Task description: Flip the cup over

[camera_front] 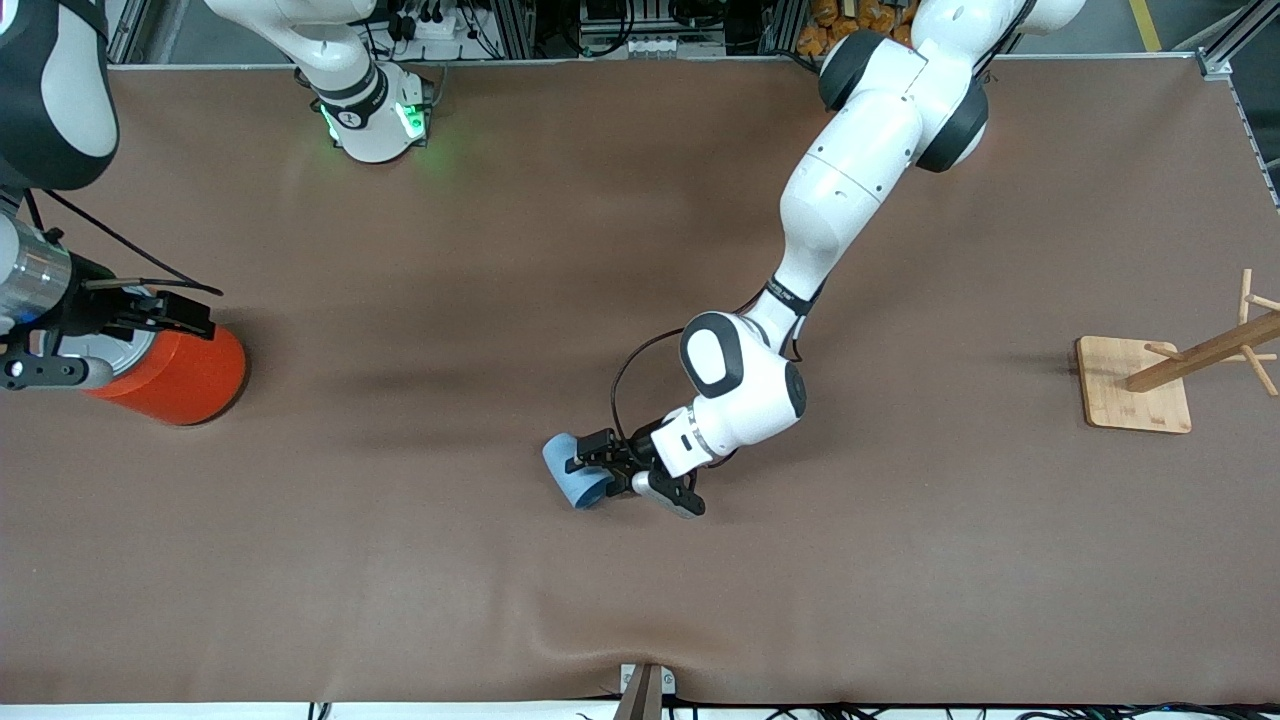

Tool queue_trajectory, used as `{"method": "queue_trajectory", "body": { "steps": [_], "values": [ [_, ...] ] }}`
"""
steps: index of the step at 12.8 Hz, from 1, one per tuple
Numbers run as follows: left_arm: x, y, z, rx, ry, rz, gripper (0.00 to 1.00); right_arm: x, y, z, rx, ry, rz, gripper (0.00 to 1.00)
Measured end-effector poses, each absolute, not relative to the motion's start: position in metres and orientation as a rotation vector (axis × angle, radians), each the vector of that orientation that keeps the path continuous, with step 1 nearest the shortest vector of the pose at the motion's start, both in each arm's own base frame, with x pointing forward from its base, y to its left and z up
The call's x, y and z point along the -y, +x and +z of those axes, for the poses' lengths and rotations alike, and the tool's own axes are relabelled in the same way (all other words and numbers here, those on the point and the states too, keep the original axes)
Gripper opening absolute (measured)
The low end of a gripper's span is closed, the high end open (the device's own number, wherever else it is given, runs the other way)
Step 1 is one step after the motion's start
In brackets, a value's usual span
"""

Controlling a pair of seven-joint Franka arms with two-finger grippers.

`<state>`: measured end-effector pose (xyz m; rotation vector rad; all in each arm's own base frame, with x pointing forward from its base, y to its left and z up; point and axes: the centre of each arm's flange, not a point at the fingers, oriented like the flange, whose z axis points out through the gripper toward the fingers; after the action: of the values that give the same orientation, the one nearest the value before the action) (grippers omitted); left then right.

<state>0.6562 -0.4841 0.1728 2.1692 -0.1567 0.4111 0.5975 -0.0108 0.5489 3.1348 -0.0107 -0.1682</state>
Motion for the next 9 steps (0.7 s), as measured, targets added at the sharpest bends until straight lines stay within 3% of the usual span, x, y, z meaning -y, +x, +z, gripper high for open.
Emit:
{"method": "queue_trajectory", "body": {
  "steps": [4, 5, 9],
  "values": [
    [0.485, 0.658, 0.177, 0.156, 2.163, 0.418, 0.94, 0.024, 0.592, 0.555, -0.004, 3.139, -0.155, 1.0],
    [0.485, 0.658, 0.176, 0.152, 2.163, 0.415, 0.86, 0.03, 0.592, 0.555, -0.033, 3.145, -0.153, 1.0],
    [0.481, 0.661, 0.177, 0.141, 2.17, 0.418, 0.84, 0.041, 0.589, 0.554, -0.026, 3.187, -0.178, 1.0]
  ]
}}
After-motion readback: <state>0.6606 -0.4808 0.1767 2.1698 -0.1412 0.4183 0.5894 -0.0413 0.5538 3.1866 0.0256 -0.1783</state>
